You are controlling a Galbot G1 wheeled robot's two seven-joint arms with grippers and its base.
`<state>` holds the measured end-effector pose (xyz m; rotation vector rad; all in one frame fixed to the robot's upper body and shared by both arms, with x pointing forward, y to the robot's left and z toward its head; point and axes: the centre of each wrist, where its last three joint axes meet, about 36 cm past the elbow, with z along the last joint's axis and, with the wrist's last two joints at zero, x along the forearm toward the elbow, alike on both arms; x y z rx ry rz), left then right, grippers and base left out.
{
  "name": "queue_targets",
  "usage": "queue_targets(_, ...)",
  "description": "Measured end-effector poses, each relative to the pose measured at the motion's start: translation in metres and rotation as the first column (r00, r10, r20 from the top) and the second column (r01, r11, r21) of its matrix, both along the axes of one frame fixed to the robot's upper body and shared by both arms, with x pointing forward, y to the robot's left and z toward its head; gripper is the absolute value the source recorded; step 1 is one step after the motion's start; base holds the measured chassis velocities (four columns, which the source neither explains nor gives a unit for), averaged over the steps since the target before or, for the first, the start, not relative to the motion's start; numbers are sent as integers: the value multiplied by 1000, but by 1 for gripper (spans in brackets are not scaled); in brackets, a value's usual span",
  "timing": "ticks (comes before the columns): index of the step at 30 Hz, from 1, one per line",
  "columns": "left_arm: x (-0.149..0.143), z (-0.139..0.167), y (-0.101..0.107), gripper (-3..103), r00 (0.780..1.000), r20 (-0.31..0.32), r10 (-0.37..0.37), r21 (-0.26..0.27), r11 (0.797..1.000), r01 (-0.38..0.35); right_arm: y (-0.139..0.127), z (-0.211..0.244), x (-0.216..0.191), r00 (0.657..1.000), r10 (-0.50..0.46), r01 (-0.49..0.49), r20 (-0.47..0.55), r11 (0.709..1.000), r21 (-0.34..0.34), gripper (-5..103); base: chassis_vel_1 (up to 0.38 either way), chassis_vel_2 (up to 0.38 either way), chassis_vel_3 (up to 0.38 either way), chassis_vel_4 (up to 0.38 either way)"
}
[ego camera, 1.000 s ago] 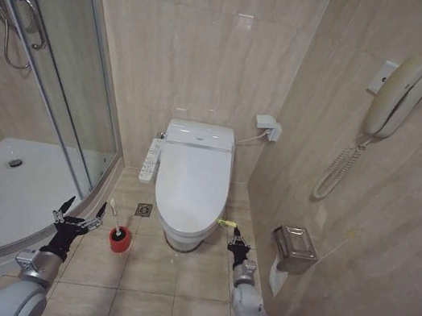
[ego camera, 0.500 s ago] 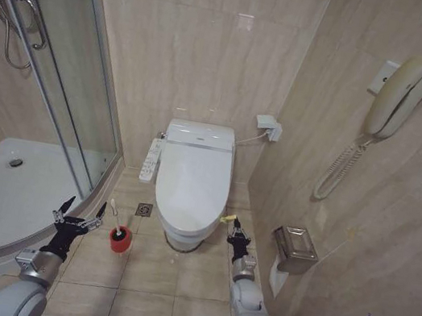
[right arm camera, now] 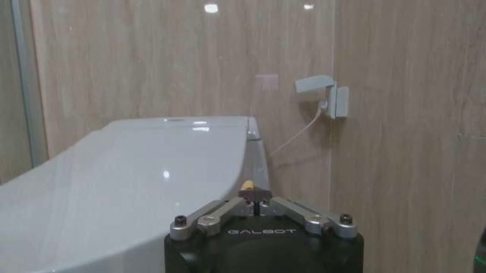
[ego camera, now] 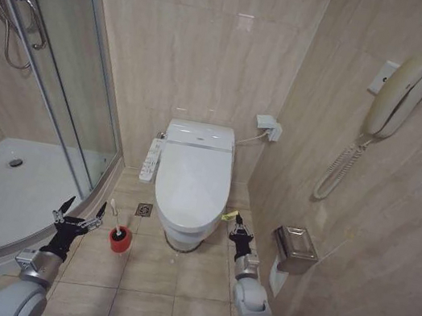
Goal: Open the toilet lid, clean the toilet bowl with a toilet brush, close the toilet lid, and flush.
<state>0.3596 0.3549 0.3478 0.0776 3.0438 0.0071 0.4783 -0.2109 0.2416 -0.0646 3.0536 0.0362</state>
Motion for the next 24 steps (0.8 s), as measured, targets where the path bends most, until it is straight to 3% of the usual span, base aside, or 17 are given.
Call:
queue_targets(9, 0, 0, 0, 100, 1000, 0, 0, 0, 1000, 0, 2, 0, 0, 1000, 15, -15, 7, 999, 28, 0, -27, 28, 29, -36)
queue_targets(24, 0, 0, 0, 100, 1000, 0, 0, 0, 1000, 0, -10, -1, 1, 1000, 6, -6, 31, 1000, -1, 0, -101, 122, 103, -96)
